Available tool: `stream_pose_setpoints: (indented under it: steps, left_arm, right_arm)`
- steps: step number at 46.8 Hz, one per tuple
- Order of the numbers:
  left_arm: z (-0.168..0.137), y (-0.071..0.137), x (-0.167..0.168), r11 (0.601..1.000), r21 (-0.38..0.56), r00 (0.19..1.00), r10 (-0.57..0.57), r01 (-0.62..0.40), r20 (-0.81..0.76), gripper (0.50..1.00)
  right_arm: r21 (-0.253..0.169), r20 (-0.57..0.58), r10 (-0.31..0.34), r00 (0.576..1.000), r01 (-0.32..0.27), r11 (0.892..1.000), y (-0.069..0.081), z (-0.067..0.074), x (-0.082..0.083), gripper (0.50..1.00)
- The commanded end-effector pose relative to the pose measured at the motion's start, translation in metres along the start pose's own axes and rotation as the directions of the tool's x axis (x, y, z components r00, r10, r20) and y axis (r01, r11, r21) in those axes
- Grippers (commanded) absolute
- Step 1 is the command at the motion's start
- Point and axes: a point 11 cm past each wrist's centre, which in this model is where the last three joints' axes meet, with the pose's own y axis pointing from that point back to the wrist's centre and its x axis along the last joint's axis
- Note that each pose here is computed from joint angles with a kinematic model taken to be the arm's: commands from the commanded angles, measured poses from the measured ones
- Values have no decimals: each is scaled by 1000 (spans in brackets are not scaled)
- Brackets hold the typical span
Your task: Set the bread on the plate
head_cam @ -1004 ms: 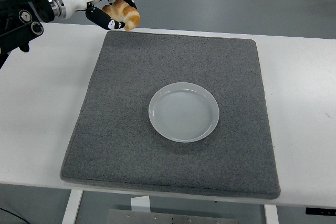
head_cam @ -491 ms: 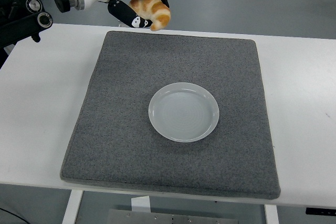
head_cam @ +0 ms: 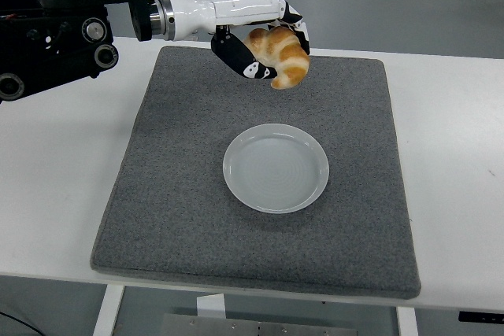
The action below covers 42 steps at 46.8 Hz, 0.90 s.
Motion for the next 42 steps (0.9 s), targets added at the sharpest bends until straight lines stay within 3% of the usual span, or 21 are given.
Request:
stream_pose_setpoints:
  steps: [1,16,32,42]
  left_arm:
    - [-1,-1,-3,1000,2,1000,0,0,-3,500]
    - [-13,-12,-37,999,15,998,-34,35,-60,500]
    - [-44,-15,-94,991,78,991,-105,111,-80,500]
    - [-40,-22,-119,991,58,989,-116,122,-97,500]
  right_arm:
    - [0,0,0,1000,0,1000,0,0,0,952]
    - [0,0,0,1000,0,1000,0,0,0,952]
    - [0,0,0,1000,0,1000,0,0,0,952]
    - [0,0,0,1000,0,1000,0,0,0,952]
